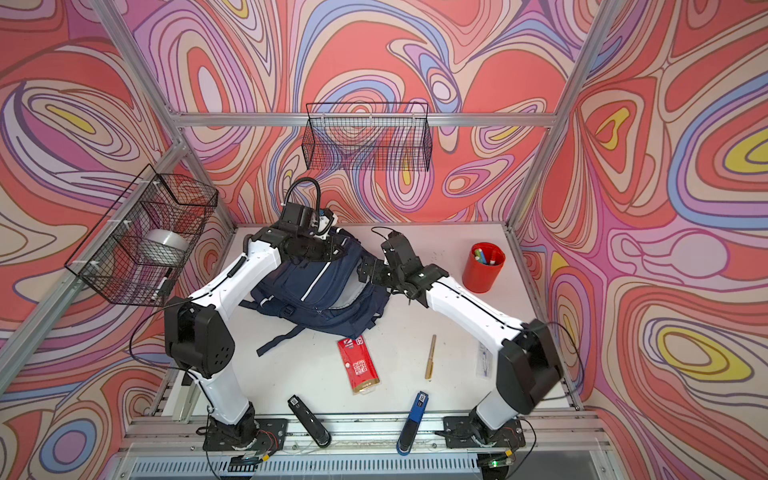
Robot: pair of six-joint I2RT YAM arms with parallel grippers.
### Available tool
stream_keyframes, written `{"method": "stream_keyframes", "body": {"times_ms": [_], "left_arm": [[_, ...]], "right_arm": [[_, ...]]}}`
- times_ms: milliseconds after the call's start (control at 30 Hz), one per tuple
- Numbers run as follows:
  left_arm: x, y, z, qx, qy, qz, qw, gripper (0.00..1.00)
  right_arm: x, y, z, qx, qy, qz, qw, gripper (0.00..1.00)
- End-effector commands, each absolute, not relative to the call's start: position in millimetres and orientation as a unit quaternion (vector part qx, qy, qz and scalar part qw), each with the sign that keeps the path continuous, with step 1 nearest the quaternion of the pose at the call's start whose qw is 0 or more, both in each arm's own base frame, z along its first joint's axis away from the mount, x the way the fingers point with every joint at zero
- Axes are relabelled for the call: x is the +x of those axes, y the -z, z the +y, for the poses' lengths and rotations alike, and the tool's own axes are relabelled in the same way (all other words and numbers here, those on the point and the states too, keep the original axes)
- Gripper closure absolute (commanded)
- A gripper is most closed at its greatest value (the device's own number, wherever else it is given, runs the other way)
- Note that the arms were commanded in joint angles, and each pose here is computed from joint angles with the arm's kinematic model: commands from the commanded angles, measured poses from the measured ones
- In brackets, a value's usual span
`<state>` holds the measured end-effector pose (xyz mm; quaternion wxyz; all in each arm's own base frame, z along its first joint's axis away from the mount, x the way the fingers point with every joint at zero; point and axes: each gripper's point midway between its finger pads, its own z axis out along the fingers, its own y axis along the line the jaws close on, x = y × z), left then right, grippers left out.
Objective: Pack the student bag
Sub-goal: 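Withdraw the right gripper from the bag and move it over the wooden pencil, then grasp the wooden pencil on the table with the right gripper and lift it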
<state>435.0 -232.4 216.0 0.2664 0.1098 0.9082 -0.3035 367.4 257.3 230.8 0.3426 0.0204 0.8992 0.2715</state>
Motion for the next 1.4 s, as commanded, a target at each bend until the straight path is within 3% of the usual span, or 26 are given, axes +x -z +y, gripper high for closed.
{"method": "stream_keyframes", "body": {"times_ms": [0,100,433,933,1233,1367], "left_arm": [[428,-210,-230,0.098,0.307,0.912,0.253,1.00],[425,-200,-226,0.097,0.295,0.918,0.247,1.00],[420,-195,-223,0.091,0.289,0.921,0.247,1.00],[416,-199,-229,0.095,0.311,0.915,0.239,1.00],[415,-207,-228,0.097,0.313,0.912,0.248,1.00],[414,-210,-229,0.097,0.314,0.911,0.249,1.00]], "right_arm": [[345,-188,195,0.022,-0.157,0.946,0.283,0.03],[316,-166,176,0.011,-0.129,0.962,0.238,0.06],[253,-95,146,0.104,-0.103,0.980,0.135,0.02],[223,-24,122,0.124,-0.038,0.989,0.070,0.35],[227,-18,107,0.112,0.014,0.991,0.074,0.41],[228,-11,118,0.110,-0.012,0.992,0.066,0.42]]}}
